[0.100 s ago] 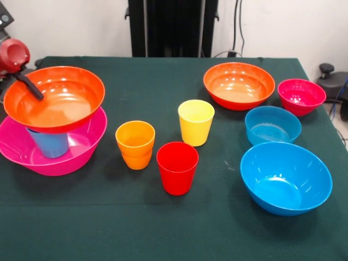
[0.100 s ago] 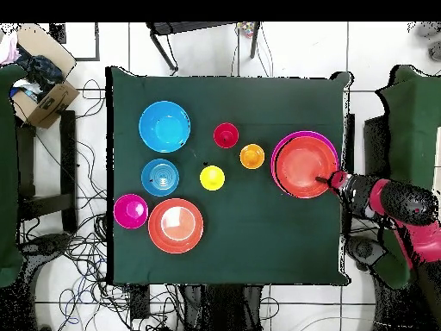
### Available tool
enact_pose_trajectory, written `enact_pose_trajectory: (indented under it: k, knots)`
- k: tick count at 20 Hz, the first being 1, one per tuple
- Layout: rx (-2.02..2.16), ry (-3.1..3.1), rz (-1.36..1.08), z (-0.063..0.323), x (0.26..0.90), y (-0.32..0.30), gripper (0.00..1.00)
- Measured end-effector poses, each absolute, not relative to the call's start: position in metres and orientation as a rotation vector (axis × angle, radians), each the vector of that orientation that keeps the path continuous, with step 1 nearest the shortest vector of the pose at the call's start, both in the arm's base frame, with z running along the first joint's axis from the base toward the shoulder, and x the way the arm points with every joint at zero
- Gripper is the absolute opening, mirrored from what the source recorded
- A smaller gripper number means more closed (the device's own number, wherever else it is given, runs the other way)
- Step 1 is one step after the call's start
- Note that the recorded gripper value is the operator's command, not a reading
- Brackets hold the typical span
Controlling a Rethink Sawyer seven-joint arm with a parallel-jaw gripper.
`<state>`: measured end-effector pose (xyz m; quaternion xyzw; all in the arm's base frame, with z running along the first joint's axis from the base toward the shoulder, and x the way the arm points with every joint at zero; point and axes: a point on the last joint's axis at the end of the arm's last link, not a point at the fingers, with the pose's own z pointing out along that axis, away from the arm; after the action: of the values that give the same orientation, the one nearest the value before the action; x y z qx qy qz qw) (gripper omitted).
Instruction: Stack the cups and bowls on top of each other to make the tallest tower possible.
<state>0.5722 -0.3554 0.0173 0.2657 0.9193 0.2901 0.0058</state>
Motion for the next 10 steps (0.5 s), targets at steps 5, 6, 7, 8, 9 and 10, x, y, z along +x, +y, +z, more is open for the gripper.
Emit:
enact_pose_trajectory:
  k: [5, 6, 7, 8, 9, 10]
  knots:
    - [0.820, 2.887, 0.900, 0.0088, 0.5708, -0.3551, 0.00]
    - [0.816, 2.891, 0.896, 0.0080, 0.5711, -0.3570, 0.00]
    - [0.815, 2.893, 0.895, 0.0083, 0.5712, -0.3583, 0.00]
    - [0.815, 2.894, 0.895, 0.0086, 0.5714, -0.3593, 0.00]
    - [0.814, 2.895, 0.895, 0.0088, 0.5715, -0.3602, 0.00]
    - [0.814, 2.896, 0.895, 0.0093, 0.5718, -0.3614, 0.00]
